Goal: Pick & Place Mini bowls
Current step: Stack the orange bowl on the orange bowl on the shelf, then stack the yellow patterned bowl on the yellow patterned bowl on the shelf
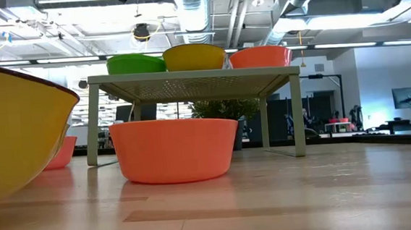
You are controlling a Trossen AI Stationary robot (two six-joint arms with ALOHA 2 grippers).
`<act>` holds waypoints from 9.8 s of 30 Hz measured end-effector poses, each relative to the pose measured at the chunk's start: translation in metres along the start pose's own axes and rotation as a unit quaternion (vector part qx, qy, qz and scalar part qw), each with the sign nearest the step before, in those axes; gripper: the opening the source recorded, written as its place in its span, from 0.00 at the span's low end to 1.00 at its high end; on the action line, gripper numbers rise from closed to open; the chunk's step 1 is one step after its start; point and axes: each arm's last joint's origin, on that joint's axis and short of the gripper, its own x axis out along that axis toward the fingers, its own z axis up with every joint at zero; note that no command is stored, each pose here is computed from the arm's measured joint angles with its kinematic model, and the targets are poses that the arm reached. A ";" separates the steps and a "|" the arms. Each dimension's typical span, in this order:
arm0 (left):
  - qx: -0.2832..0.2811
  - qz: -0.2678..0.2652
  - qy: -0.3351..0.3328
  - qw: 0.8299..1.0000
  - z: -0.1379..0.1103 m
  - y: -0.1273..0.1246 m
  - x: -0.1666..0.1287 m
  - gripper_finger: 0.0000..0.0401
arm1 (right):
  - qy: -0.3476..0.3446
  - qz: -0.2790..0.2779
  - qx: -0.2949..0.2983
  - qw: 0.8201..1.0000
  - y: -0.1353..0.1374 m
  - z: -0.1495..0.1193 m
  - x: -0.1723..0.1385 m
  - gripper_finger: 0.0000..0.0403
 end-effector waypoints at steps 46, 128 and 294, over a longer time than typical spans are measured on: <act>-0.007 0.000 -0.019 1.000 0.004 0.000 0.000 0.27 | 0.031 -0.051 -0.054 0.997 -0.011 0.053 0.004 0.01; -0.026 0.000 -0.020 0.999 0.004 0.000 0.000 0.27 | -0.009 -0.227 0.106 0.968 -0.257 0.193 -0.204 0.00; -0.230 -0.060 0.396 0.887 -0.128 -0.118 -0.004 0.27 | -0.273 0.015 -0.152 0.950 -0.135 0.085 -0.069 0.16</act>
